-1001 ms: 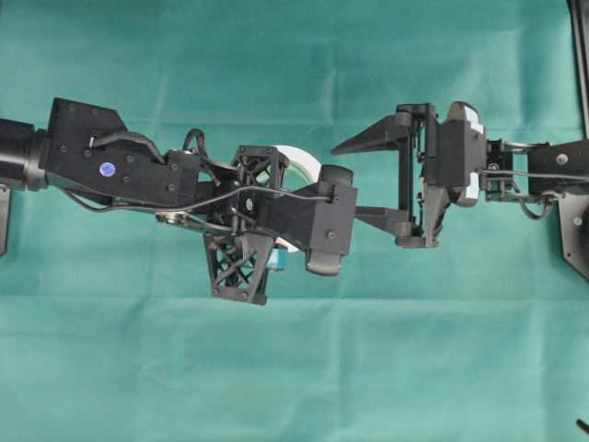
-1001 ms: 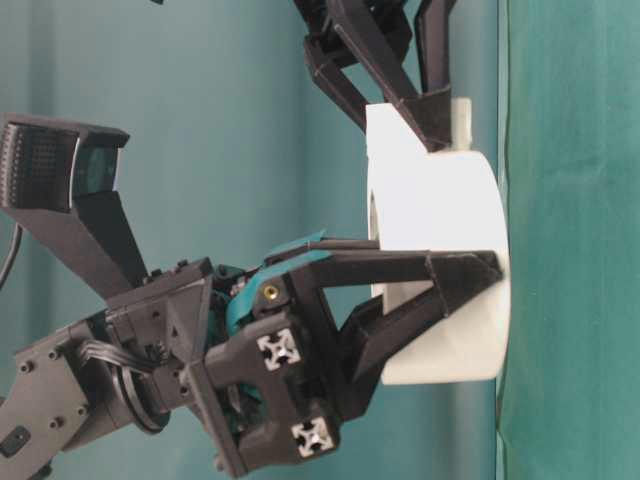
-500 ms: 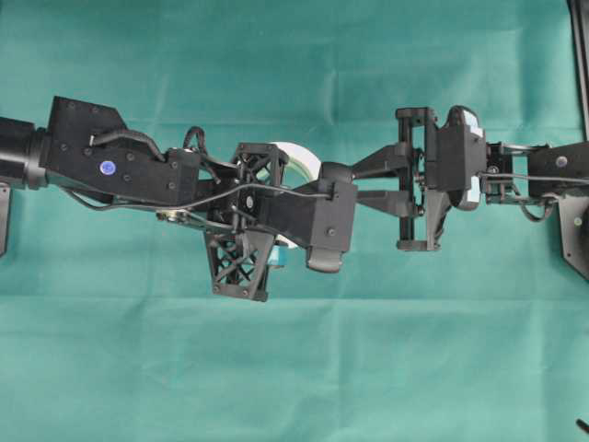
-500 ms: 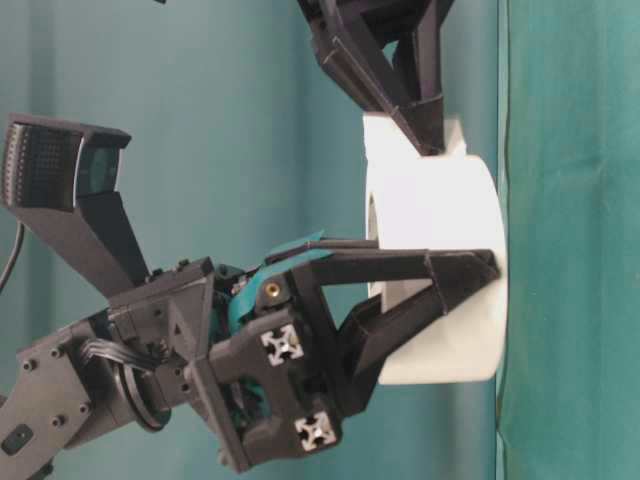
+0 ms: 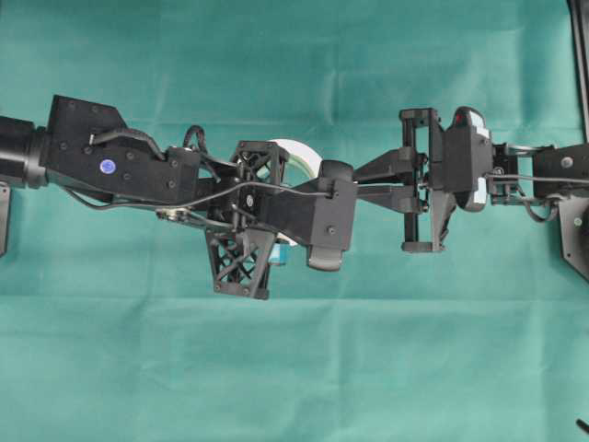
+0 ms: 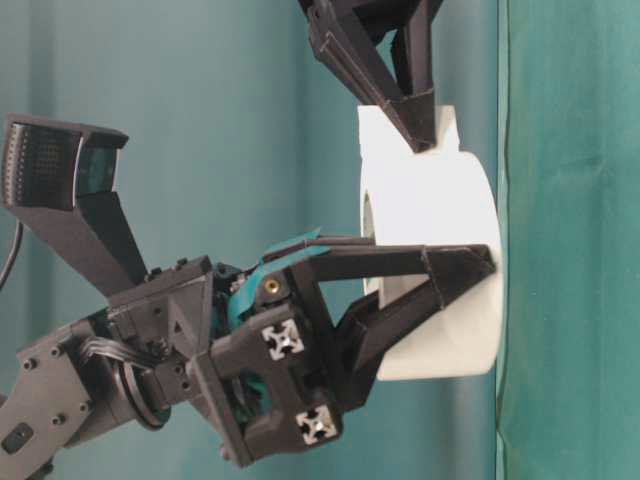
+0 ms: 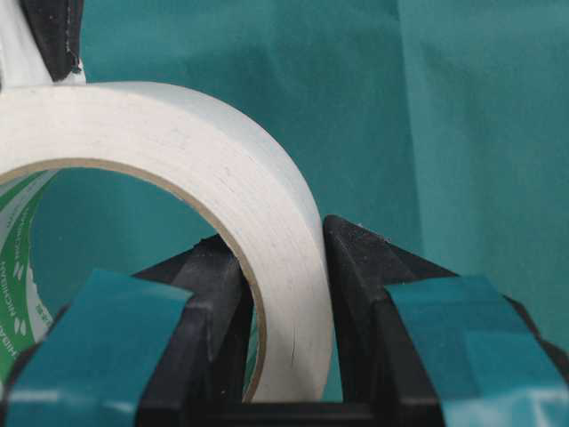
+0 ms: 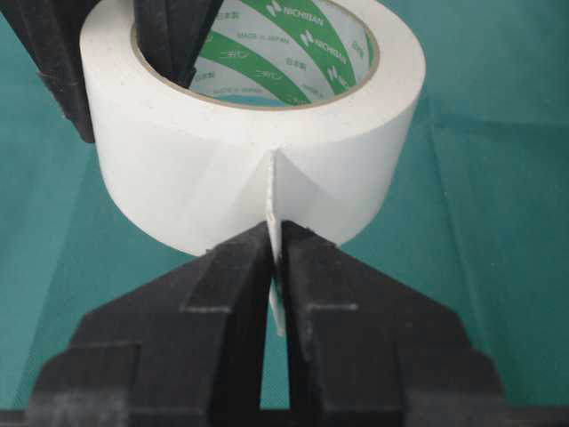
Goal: Peel off the duct tape with your right arm.
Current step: 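Close the right gripper on the tape end tab, then pull the left gripper with the roll down-left, away from the right gripper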
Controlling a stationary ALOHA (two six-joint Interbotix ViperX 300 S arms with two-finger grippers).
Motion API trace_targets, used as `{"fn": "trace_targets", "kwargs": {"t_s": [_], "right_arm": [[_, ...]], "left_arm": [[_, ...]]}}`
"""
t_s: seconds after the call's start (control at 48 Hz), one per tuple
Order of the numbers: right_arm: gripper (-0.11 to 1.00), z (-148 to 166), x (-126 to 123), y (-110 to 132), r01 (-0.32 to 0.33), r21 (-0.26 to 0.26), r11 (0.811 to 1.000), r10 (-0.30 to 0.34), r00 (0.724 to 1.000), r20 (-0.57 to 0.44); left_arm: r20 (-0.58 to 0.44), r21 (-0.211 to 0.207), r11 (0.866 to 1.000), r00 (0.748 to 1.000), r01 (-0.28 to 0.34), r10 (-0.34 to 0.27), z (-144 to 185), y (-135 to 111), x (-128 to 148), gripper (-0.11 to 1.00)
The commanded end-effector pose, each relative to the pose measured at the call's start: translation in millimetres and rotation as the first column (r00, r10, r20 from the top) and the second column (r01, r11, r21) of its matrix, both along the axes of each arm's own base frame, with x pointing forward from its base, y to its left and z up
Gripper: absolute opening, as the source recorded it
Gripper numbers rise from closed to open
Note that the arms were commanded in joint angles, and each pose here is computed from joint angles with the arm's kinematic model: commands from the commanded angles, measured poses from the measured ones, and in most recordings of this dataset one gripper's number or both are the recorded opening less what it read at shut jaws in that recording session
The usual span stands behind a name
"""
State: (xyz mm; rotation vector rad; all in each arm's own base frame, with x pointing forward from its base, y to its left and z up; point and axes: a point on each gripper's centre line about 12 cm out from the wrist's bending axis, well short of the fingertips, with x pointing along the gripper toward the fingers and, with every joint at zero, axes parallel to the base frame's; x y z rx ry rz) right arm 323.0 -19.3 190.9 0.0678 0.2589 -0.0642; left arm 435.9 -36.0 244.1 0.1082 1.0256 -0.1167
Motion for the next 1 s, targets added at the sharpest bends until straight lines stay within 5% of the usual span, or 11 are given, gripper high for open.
{"fn": "trace_targets", "kwargs": {"t_s": [0.0,0.542,0.98], "right_arm": [[-0.08,11.4,1.3,-3.3,0.012,0.001,1.000,-0.012,0.999,0.043],[-0.08,11.1,0.6,-7.7,0.034,0.012,0.999,-0.034,0.998,0.044],[-0.08,7.3,-3.6,-23.2,0.082,0.011,0.997,-0.083,0.996,0.031]], "left_arm": [[0.060,-0.006,1.000,0.998,0.011,-0.011,22.5,-4.1,-1.7,0.21],[0.058,-0.004,0.999,0.997,0.049,-0.049,21.4,-19.4,-3.2,0.21],[0.061,-0.004,0.985,0.983,0.172,-0.172,27.0,-72.3,-12.0,0.21]]}}
